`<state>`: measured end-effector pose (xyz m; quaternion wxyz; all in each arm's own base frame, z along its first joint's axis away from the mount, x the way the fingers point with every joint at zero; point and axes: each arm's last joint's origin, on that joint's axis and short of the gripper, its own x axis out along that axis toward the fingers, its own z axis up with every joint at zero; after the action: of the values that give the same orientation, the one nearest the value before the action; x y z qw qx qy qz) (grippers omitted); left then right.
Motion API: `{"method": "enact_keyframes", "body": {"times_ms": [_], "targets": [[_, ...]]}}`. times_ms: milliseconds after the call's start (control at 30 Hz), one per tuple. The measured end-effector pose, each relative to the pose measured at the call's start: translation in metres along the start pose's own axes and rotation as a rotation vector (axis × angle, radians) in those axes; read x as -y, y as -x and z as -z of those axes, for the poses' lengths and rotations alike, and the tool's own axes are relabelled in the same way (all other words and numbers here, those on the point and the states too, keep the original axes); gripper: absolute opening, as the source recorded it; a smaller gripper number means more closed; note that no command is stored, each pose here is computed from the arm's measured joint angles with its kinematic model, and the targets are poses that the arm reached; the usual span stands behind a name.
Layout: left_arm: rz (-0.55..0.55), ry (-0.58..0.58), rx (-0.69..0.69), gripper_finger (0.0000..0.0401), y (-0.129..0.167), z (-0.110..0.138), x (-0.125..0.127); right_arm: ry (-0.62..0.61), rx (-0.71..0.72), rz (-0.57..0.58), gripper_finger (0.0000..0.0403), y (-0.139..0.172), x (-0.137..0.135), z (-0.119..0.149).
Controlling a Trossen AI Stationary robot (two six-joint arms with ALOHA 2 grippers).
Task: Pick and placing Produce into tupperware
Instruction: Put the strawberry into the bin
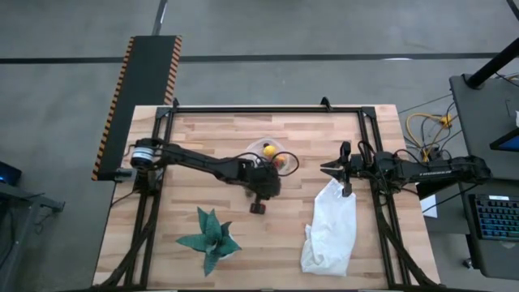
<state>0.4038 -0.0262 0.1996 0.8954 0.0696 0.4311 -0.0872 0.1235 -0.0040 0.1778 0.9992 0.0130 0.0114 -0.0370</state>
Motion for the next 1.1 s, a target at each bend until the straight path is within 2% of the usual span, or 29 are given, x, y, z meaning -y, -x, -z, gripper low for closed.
{"method": "enact_keyframes", "body": {"times_ms": [133, 333, 567, 733, 867, 1100], "targets": [[-0.035, -0.058, 0.051, 0.0, 0.014, -0.013, -0.005, 0.0, 0.0, 0.0, 0.0059, 0.0, 0.0, 0.0], [-0.144, -0.036, 0.083, 0.0, 0.033, -0.017, -0.033, 0.0, 0.001, 0.0, 0.0059, 0.0, 0.0, 0.0], [-0.208, 0.052, 0.053, 0.0, 0.038, -0.004, -0.074, -0.006, 0.0, 0.0, 0.0059, 0.0, 0.0, 0.0], [-0.224, 0.102, 0.017, 0.0, 0.04, 0.008, -0.094, -0.007, 0.0, 0.0, 0.0059, 0.0, 0.0, 0.0], [-0.224, 0.128, -0.02, 0.0, 0.037, 0.022, -0.102, -0.006, 0.0, 0.0, 0.0059, 0.0, 0.0, 0.0], [-0.174, 0.165, -0.049, 0.0, 0.028, 0.039, -0.101, -0.002, 0.0, 0.0, 0.0059, 0.0, 0.0, 0.0]]}}
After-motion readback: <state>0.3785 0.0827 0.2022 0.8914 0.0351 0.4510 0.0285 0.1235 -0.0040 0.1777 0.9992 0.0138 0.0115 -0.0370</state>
